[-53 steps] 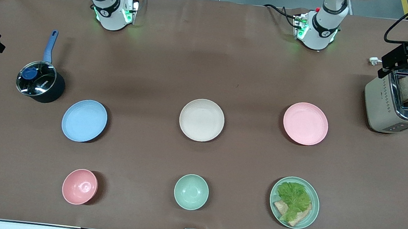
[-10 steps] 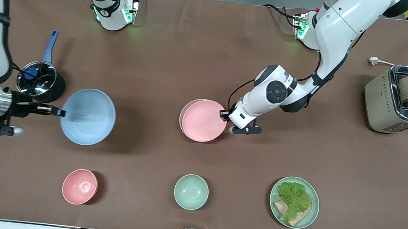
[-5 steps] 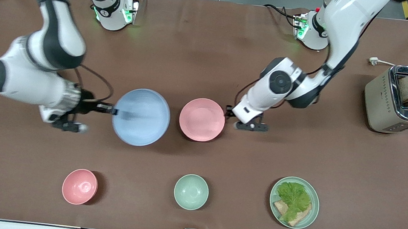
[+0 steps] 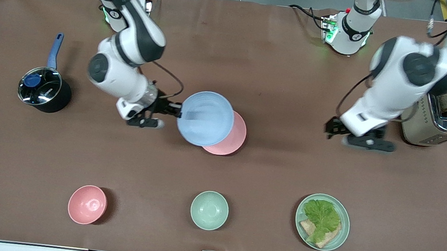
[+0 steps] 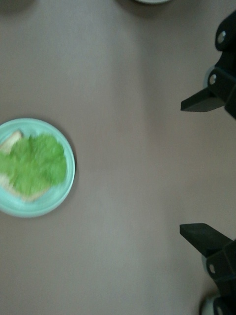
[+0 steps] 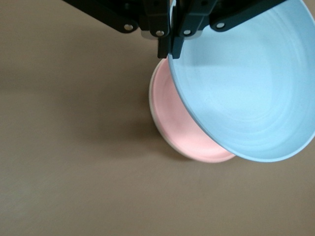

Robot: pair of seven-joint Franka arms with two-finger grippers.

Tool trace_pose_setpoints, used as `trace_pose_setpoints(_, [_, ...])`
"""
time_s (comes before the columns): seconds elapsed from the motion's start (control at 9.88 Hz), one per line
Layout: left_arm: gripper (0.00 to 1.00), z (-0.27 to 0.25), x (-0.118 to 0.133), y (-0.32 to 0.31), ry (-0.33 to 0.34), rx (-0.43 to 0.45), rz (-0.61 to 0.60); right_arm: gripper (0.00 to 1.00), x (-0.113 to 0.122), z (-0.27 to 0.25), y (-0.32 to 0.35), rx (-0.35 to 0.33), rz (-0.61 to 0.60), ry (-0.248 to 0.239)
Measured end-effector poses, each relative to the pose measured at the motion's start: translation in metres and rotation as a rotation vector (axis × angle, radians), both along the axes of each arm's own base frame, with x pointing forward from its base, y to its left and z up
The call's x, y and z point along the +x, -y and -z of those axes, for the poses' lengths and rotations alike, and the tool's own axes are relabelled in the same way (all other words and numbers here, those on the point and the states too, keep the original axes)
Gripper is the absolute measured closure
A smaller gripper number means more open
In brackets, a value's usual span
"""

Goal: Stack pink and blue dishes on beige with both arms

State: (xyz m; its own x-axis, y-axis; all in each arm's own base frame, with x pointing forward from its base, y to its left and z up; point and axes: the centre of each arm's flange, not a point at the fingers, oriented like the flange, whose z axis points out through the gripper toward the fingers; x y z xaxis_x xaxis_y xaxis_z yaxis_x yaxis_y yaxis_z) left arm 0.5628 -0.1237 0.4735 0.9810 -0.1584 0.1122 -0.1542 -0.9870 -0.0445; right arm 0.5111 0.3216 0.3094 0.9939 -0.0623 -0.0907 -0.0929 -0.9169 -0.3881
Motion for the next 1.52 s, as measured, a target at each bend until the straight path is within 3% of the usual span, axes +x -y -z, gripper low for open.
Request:
trace_pose_setpoints(0.2, [0.0,-0.079,-0.001,-0.046,0.009,0.018,0.002,0.96,-0.013,0.028,-0.021,0.007,-0.003,0.008])
trace_pose_setpoints(0.51, [0.0,-0.173,-0.016,-0.074,0.006,0.02,-0.051,0.96,-0.014,0.068,-0.03,0.025,0.024,0.03])
trace_pose_setpoints(0.71, [0.0,-0.2,-0.019,-0.083,0.028,0.017,-0.068,0.96,-0.012,0.079,-0.03,0.028,0.034,0.039])
trace_pose_setpoints(1.11, [0.0,-0.215,-0.027,-0.101,-0.047,-0.056,-0.092,0.92,-0.01,0.088,-0.028,0.023,0.036,0.054])
trace_pose_setpoints(1.32, [0.0,-0.214,-0.027,-0.116,-0.053,-0.084,-0.107,0.64,-0.006,0.087,-0.025,0.024,0.042,0.063])
trace_pose_setpoints(1.52, [0.0,-0.212,-0.026,-0.115,-0.056,-0.063,-0.11,0.36,0.013,0.053,-0.009,0.021,0.054,0.094])
